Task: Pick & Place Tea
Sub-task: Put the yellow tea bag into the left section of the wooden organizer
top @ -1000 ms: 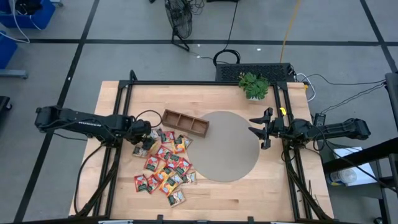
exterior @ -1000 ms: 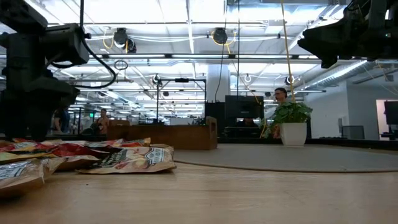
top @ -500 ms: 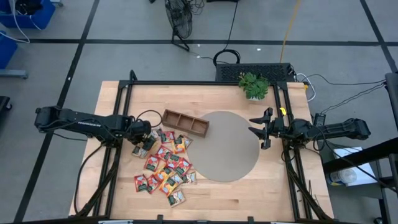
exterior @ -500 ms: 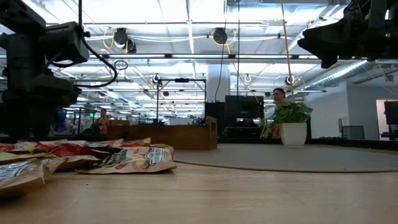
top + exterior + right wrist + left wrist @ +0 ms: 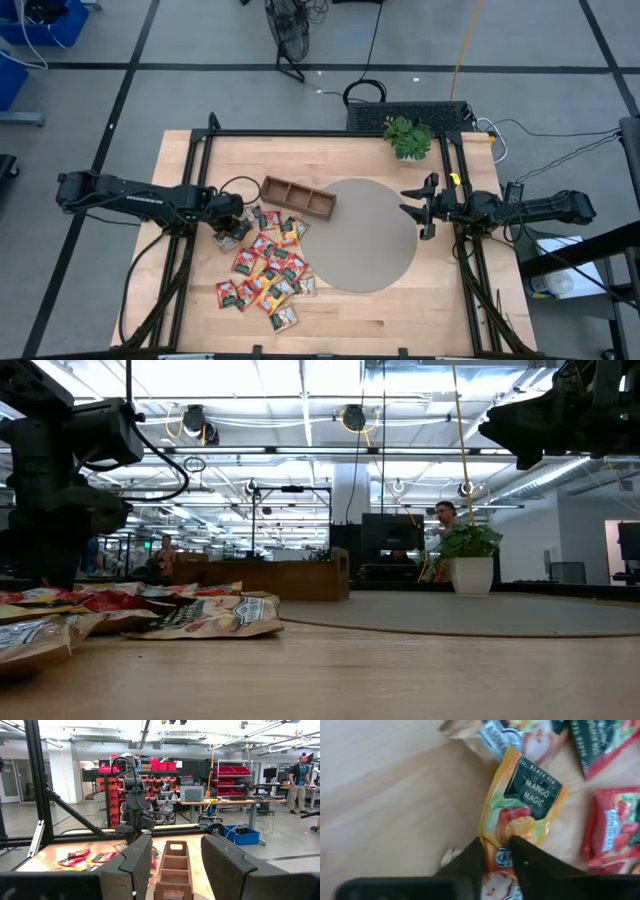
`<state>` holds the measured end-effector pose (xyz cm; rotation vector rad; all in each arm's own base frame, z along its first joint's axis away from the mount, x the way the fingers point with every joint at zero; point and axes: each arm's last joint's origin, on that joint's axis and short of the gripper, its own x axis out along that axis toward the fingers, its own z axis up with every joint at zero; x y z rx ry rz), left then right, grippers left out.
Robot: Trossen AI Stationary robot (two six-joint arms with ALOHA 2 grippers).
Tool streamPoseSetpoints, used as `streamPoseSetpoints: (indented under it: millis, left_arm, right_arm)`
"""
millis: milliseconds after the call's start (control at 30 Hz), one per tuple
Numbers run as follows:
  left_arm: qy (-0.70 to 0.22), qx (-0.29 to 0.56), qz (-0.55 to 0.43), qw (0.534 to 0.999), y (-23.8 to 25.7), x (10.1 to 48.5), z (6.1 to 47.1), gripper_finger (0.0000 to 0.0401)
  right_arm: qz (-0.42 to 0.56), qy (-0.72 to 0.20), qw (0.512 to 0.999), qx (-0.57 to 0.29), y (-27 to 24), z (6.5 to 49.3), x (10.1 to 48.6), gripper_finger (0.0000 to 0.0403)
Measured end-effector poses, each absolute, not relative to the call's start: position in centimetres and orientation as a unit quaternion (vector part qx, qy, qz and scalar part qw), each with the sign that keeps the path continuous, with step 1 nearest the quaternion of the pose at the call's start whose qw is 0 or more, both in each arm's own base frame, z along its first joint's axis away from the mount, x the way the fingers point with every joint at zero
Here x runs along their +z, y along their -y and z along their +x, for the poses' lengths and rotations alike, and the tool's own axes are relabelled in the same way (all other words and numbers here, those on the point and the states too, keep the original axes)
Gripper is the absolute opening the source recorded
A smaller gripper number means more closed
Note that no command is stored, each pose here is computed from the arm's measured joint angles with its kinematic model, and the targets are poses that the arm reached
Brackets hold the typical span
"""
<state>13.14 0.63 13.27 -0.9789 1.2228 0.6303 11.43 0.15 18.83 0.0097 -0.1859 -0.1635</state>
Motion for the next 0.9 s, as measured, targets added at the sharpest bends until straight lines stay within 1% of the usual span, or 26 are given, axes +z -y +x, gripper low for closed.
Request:
streamPoseSetpoints:
  millis: [100,167,333,467,600,700,800,900]
  left_arm:
    - [-0.547,0.261,-0.439,0.664,-0.5,13.4,13.2,0.0024]
    - [-0.545,0.255,-0.438,0.668,-0.4,13.8,13.5,0.0013]
    - [-0.527,0.234,-0.414,0.704,0.0,16.2,14.9,0.0014]
    - [-0.501,0.243,-0.365,0.746,0.2,19.0,16.0,0.0009]
    - [-0.438,0.255,-0.266,0.820,0.1,22.0,17.3,0.0015]
    - [-0.390,0.271,-0.174,0.863,-0.2,23.4,18.1,0.0009]
    - [-0.365,0.292,-0.106,0.877,-0.7,23.6,18.4,0.0009]
    - [-0.349,0.312,-0.074,0.881,-1.4,23.0,18.9,0.0015]
  right_arm:
    - [0.005,0.093,0.992,-0.082,-0.1,11.4,18.8,0.0155]
    - [0.005,0.093,0.992,-0.082,-0.1,11.4,18.8,0.0155]
    - [0.005,0.093,0.992,-0.082,-0.1,11.4,18.8,0.0155]
    - [0.005,0.093,0.992,-0.082,-0.1,11.4,18.8,0.0155]
    - [0.005,0.093,0.992,-0.081,-0.2,11.4,18.8,0.0155]
    - [0.005,0.093,0.992,-0.082,-0.1,11.4,18.8,0.0155]
    - [0.005,0.093,0.992,-0.082,-0.1,11.4,18.8,0.0155]
    - [0.005,0.093,0.992,-0.082,-0.1,11.4,18.8,0.0155]
